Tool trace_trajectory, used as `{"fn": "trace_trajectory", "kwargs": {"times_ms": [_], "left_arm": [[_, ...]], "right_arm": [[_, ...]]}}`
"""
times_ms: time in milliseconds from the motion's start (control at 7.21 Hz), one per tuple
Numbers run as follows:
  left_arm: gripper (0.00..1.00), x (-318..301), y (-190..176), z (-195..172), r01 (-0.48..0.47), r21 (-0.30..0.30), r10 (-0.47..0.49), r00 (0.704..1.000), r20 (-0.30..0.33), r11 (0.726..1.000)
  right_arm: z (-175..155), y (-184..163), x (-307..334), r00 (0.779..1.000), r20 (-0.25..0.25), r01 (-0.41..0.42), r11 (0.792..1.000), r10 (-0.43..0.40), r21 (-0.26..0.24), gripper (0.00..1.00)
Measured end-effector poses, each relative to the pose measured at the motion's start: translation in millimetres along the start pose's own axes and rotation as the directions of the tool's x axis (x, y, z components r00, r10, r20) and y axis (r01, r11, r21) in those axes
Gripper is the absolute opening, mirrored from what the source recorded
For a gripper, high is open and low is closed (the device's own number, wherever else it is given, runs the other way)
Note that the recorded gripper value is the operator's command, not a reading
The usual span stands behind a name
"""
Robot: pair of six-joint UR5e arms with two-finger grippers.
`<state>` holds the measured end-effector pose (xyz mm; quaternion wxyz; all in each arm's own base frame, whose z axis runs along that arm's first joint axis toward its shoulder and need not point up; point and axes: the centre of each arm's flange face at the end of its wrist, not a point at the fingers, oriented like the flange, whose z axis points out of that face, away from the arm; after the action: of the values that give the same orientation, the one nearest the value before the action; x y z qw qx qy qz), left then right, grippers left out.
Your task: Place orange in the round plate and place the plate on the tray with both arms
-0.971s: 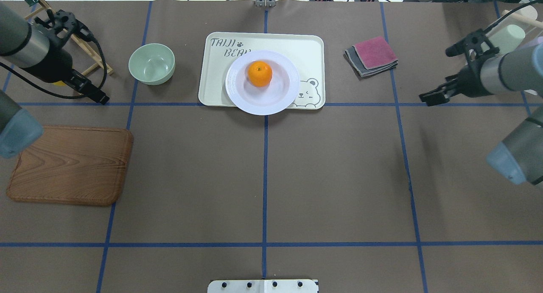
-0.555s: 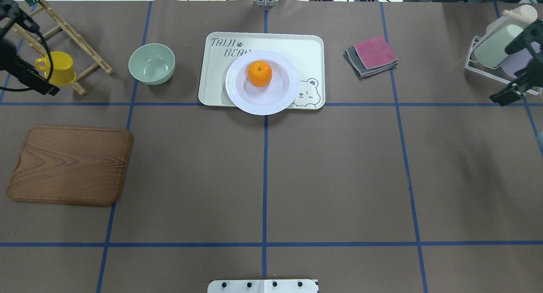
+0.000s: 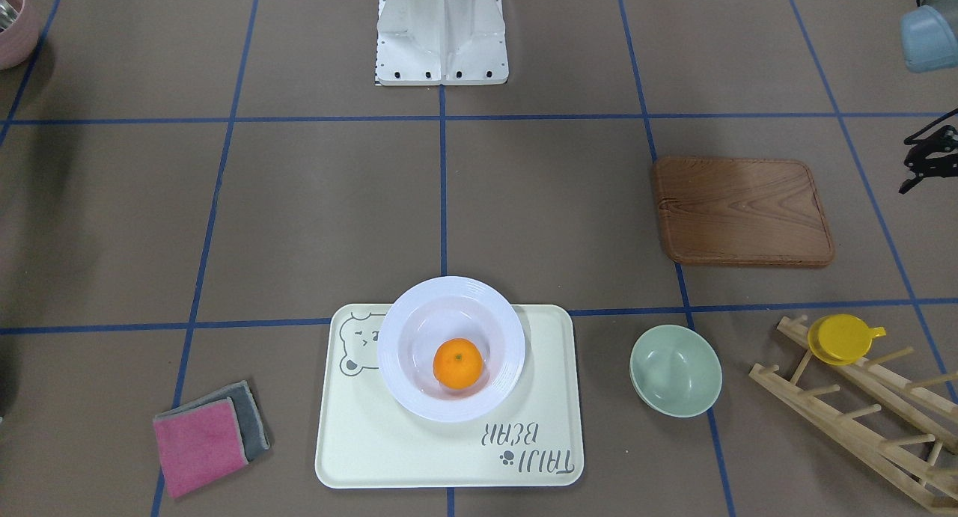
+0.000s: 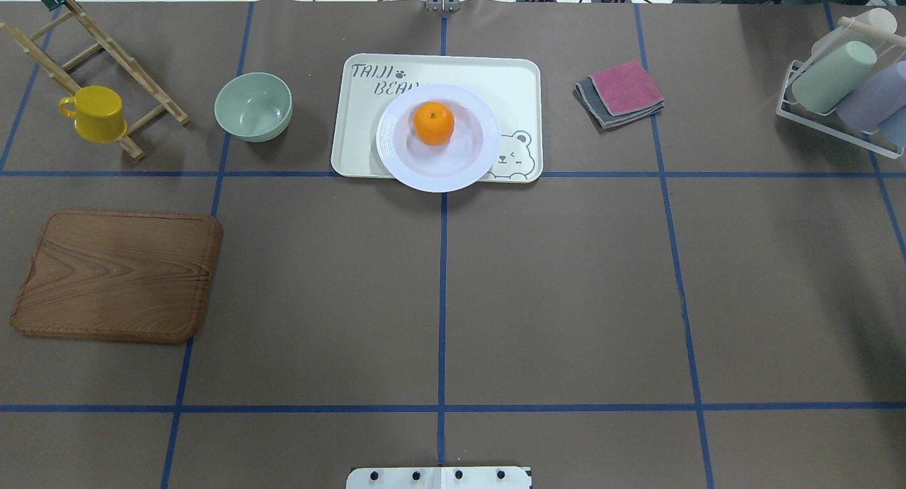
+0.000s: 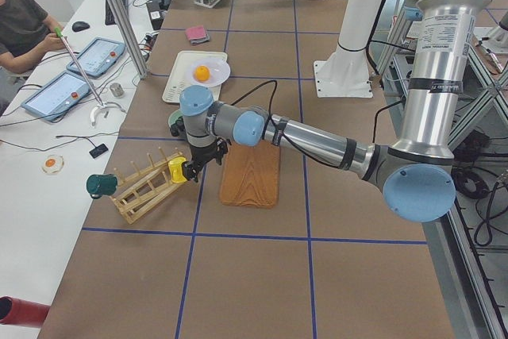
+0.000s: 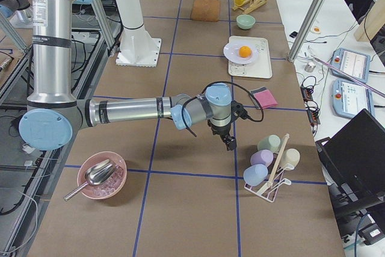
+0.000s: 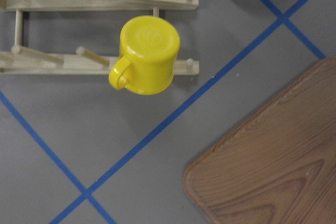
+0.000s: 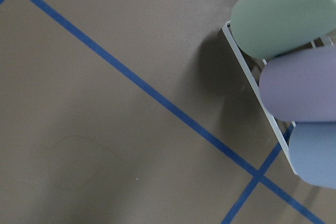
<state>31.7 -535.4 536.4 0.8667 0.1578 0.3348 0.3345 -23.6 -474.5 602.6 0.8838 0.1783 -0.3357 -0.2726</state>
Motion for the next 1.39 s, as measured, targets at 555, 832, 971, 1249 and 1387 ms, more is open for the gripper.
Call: {"fn": "trace_trajectory", "kwargs": {"times_ms": [555,832,971,1249,1387], "left_arm": [[0.99,-26,43,36,0.064,-0.076,-0.067,0.997,-0.045,0.995],[0.99,-25,40,37,0.103,-0.068,-0.108,0.992,-0.06,0.992],[0.99,-20,34,35,0.151,-0.049,-0.155,0.984,-0.092,0.987],[0.99,-16,27,31,0.274,-0.04,-0.277,0.953,-0.126,0.961],[0.99,-16,27,31,0.32,-0.044,-0.323,0.938,-0.127,0.946]], "right_arm": [[-4,33,5,0.994,0.096,-0.05,0.999,0.048,0.018,0.99],[-2,33,7,0.994,0.094,-0.054,0.998,0.053,0.013,0.99],[0,34,9,0.994,0.091,-0.058,0.998,0.057,0.009,0.99],[3,35,12,0.994,0.09,-0.069,0.998,0.068,0.002,0.99],[5,36,13,0.993,0.088,-0.076,0.997,0.076,-0.003,0.99]]}}
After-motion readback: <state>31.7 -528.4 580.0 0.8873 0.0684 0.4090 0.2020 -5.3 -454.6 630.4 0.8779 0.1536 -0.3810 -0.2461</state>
